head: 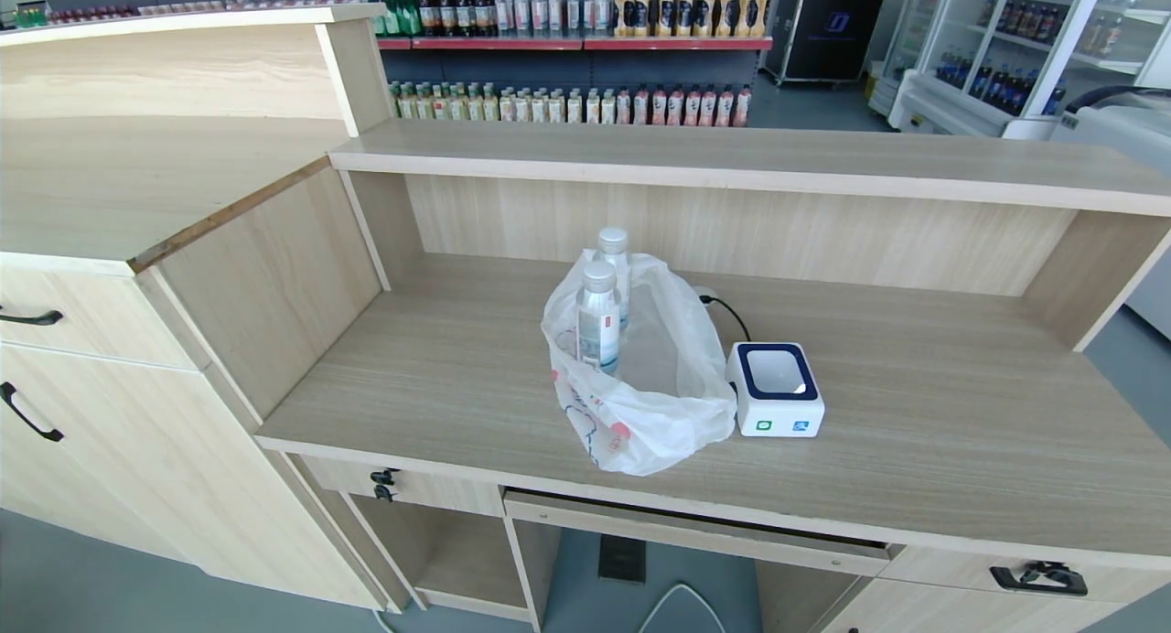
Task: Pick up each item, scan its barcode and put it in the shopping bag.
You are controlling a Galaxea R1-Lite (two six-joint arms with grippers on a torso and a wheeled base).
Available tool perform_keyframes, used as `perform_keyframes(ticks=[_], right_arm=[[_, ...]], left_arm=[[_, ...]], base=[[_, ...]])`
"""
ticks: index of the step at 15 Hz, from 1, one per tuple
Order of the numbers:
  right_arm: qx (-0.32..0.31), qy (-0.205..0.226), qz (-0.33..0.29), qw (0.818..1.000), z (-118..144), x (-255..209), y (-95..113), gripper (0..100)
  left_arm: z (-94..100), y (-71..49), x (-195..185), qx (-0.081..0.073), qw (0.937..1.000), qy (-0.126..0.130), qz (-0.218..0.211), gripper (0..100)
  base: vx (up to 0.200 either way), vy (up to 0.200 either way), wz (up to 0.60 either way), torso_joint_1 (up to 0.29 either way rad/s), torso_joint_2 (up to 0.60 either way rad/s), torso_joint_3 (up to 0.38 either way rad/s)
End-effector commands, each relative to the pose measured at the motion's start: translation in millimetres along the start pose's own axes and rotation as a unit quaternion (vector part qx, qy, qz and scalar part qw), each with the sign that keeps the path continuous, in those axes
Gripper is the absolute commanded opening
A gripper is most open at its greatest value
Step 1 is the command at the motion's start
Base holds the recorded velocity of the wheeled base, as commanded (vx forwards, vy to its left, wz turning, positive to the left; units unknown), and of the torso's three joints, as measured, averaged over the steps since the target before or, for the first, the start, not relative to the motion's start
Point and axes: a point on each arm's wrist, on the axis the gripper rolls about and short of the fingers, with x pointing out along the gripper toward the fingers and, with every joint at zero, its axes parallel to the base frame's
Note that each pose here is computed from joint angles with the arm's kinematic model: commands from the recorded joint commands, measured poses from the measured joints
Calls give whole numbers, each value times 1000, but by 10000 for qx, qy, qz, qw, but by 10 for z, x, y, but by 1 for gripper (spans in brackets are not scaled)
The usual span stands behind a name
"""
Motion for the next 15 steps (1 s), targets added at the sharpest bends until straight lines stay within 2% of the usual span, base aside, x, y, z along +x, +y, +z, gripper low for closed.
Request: perform_keyframes(ticks=[1, 6, 10, 15], right_arm=[[876, 267, 246, 9955, -165, 197, 46, 0], [918, 451, 589, 9930, -324, 133, 189, 0], [1041, -42, 1259, 9866, -183, 25, 275, 0], [1473, 185, 1879, 9709, -239, 254, 323, 0]], left_arm=[[-1, 0, 0, 0, 10000, 0, -1, 100], [-1, 0, 0, 0, 10000, 0, -1, 100], [0, 0, 0, -1, 10000, 0, 7, 100], [-1, 0, 0, 0, 10000, 0, -1, 100]], base=[[0, 0, 0, 0, 0, 0], [0, 0, 0, 0, 0, 0], [0, 0, 600, 4, 1, 0], [0, 0, 0, 0, 0, 0]])
